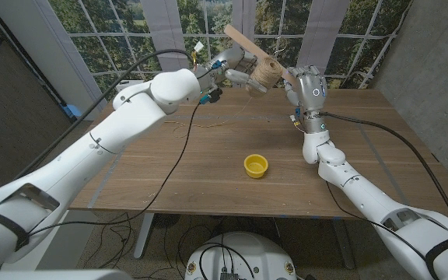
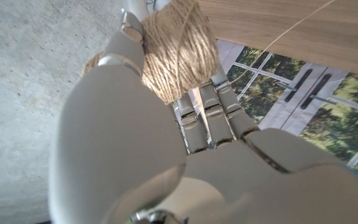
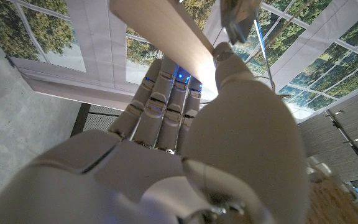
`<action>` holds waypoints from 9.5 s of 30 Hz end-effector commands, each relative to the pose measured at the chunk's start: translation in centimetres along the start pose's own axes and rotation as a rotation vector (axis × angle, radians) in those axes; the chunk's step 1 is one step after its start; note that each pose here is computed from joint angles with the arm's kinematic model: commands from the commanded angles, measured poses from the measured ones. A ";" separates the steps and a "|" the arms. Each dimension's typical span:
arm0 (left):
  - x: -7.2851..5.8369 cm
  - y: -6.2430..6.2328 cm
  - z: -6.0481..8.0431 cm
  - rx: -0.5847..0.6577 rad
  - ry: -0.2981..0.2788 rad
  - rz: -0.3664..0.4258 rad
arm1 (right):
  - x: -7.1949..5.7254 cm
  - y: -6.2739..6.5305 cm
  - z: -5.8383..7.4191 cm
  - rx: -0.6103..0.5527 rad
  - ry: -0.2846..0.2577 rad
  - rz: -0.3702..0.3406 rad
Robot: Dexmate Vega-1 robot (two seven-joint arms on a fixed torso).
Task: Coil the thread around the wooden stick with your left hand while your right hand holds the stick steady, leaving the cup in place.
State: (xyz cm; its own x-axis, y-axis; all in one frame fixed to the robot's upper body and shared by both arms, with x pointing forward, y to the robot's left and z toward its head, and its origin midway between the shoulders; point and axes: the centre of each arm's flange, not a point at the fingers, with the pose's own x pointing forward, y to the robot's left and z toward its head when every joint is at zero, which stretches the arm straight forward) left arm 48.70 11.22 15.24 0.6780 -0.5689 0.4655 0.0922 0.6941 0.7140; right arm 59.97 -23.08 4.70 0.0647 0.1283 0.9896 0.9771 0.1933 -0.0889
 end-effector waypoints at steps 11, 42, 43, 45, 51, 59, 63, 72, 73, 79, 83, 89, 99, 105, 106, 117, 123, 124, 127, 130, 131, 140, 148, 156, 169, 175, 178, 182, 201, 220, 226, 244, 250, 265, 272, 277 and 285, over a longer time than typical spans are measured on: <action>-2.7 0.8 -12.4 -0.291 0.240 0.147 | 0.1 -0.6 -1.4 -0.008 0.058 -0.034; -3.3 4.3 -17.4 -0.540 0.270 0.430 | -0.6 -1.6 -1.1 0.046 0.028 -0.065; -3.4 4.4 -17.3 -0.552 0.269 0.451 | -0.6 -1.6 -1.1 0.046 0.027 -0.064; -3.3 4.8 -17.3 -0.559 0.259 0.462 | -0.7 -1.6 -1.0 0.049 0.024 -0.063; -3.4 5.3 -17.2 -0.650 0.223 0.570 | -0.8 -1.6 -0.8 0.058 0.012 -0.061; -2.8 6.4 -16.2 -0.689 0.214 0.664 | -1.1 -2.2 -0.2 0.077 -0.017 -0.071; -2.3 7.0 -15.6 -0.679 0.205 0.657 | -1.2 -2.7 0.2 0.093 -0.027 -0.082; -0.4 8.5 -14.2 -0.667 0.209 0.641 | -1.4 -3.9 1.2 0.130 -0.064 -0.108; 0.0 8.8 -13.8 -0.661 0.216 0.633 | -1.5 -4.1 1.4 0.133 -0.071 -0.110; 2.0 10.4 -10.9 -0.594 0.229 0.601 | -1.6 -4.4 2.2 0.145 -0.109 -0.111; 3.5 11.3 -8.8 -0.544 0.233 0.556 | -1.7 -4.4 2.6 0.145 -0.125 -0.105; 5.1 12.5 -5.5 -0.489 0.215 0.550 | -2.1 -4.2 2.9 0.140 -0.145 -0.090; 6.6 14.2 -0.7 -0.404 0.201 0.561 | -2.8 -3.6 3.3 0.120 -0.172 -0.061; 7.1 15.2 2.4 -0.362 0.182 0.565 | -3.1 -3.0 3.4 0.102 -0.182 -0.041; 7.1 15.3 2.9 -0.349 0.179 0.569 | -3.1 -2.9 3.5 0.099 -0.183 -0.037; 8.5 16.5 8.2 -0.250 0.147 0.566 | -3.2 -1.9 4.0 0.101 -0.200 -0.011; 9.8 16.1 9.8 -0.210 0.136 0.521 | -3.1 -1.8 4.3 0.110 -0.207 -0.011; 9.9 15.9 9.9 -0.217 0.126 0.521 | -3.1 -1.8 4.3 0.113 -0.206 -0.012; 10.5 15.4 10.6 -0.200 0.112 0.495 | -3.0 -1.7 4.4 0.112 -0.207 -0.011; 10.8 14.9 11.3 -0.183 0.091 0.468 | -3.0 -1.6 4.3 0.107 -0.208 -0.008; 10.9 14.6 11.6 -0.183 0.084 0.467 | -3.0 -1.5 4.3 0.106 -0.206 -0.008; 10.7 12.3 13.7 -0.127 0.017 0.390 | -2.6 -0.9 4.0 0.088 -0.202 0.002; 9.8 10.4 14.6 -0.103 -0.036 0.300 | -2.1 0.0 3.6 0.062 -0.188 0.016; 8.3 8.6 14.3 -0.117 -0.085 0.229 | -2.0 0.6 3.2 0.045 -0.169 0.034; 5.1 6.7 12.8 -0.121 -0.105 0.178 | -1.5 0.6 2.7 0.028 -0.138 0.028; 3.5 5.9 11.6 -0.108 -0.080 0.158 | -1.3 0.5 2.4 0.016 -0.122 0.024; 2.7 5.5 11.0 -0.099 -0.073 0.169 | -1.2 0.5 2.2 0.011 -0.112 0.026; 1.7 4.8 10.1 -0.119 -0.071 0.177 | -1.2 0.5 1.9 0.009 -0.097 0.027; -0.6 1.8 3.7 -0.226 0.006 0.196 | -0.5 0.2 0.9 0.004 -0.033 0.003; -1.8 -0.3 -4.4 -0.436 0.119 0.235 | -0.4 -0.2 -0.3 0.003 0.033 -0.021; -2.5 -0.6 -7.7 -0.535 0.173 0.300 | -0.3 -0.1 -0.8 0.013 0.053 -0.026; -6.3 0.9 -13.5 -0.632 0.317 0.596 | -0.3 -0.2 -1.9 0.018 0.088 -0.036; -7.2 1.3 -14.5 -0.651 0.352 0.690 | -0.4 -0.3 -2.0 0.024 0.085 -0.038; -7.3 1.5 -15.4 -0.656 0.400 0.735 | -0.3 -0.1 -2.0 0.038 0.071 -0.036; -6.7 1.8 -15.0 -0.579 0.422 0.721 | -0.2 -0.3 -1.9 0.033 0.057 -0.034; -6.1 2.2 -14.4 -0.489 0.455 0.706 | 0.0 -0.5 -1.5 0.031 0.013 -0.014; -5.0 3.0 -12.7 -0.243 0.503 0.691 | 0.6 -1.0 -1.0 0.041 -0.024 0.131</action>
State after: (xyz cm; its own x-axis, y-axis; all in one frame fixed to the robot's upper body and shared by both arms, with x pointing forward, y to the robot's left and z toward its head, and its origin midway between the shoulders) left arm 55.23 22.39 6.34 0.8993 0.1998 0.3890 -0.2192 0.9757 0.0058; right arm 59.64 -24.67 5.29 0.0605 0.1103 0.9921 0.9707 0.2249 -0.0842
